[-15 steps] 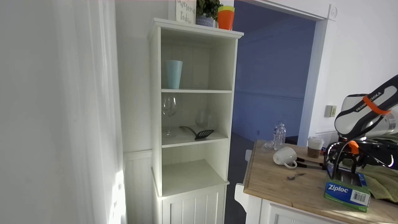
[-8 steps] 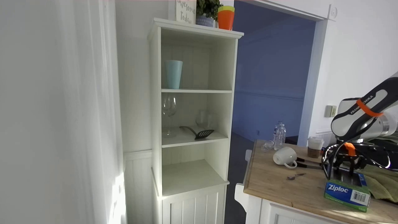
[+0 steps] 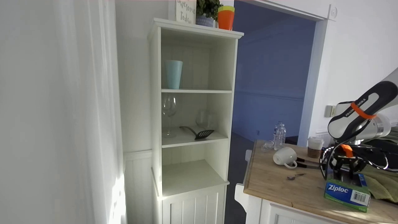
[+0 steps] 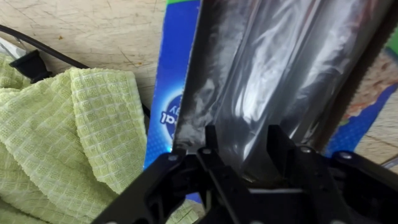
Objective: Remove the ziploc bag from the box
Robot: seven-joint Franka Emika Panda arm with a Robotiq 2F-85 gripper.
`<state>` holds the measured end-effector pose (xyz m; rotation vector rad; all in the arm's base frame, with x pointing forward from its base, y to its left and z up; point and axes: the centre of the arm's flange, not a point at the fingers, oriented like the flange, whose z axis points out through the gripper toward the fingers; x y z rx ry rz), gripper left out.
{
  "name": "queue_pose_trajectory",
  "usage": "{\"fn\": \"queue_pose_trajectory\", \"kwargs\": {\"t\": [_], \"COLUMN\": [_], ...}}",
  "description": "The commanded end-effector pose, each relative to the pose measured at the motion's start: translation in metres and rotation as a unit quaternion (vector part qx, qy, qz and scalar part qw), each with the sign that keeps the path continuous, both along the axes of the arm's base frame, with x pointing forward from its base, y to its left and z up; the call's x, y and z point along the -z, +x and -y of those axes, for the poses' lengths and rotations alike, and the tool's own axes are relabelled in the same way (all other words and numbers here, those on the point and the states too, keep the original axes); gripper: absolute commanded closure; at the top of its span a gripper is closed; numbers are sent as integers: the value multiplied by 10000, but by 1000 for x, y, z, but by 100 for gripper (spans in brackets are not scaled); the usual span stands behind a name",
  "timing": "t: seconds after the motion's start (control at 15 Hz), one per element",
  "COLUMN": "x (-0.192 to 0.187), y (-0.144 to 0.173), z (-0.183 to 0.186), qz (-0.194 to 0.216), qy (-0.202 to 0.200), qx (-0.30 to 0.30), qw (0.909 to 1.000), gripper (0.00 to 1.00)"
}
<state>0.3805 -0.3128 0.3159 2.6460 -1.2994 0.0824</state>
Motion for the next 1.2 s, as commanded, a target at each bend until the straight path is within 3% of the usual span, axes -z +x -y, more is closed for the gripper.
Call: {"fn": "queue_pose_trajectory", "kwargs": {"t": [0.0,0.53,0.87,1.13], "x": [2,3,-2,-6], "y": [6,5,1,-1], "z": [2,-3,-10,-14], "qz": [-35,-46,-12,-7], "qy": [49,50,50,51], "qx": [126,58,17,-17], "qw": [9999,10000,10000,10000], "gripper": [64,75,73,86]}}
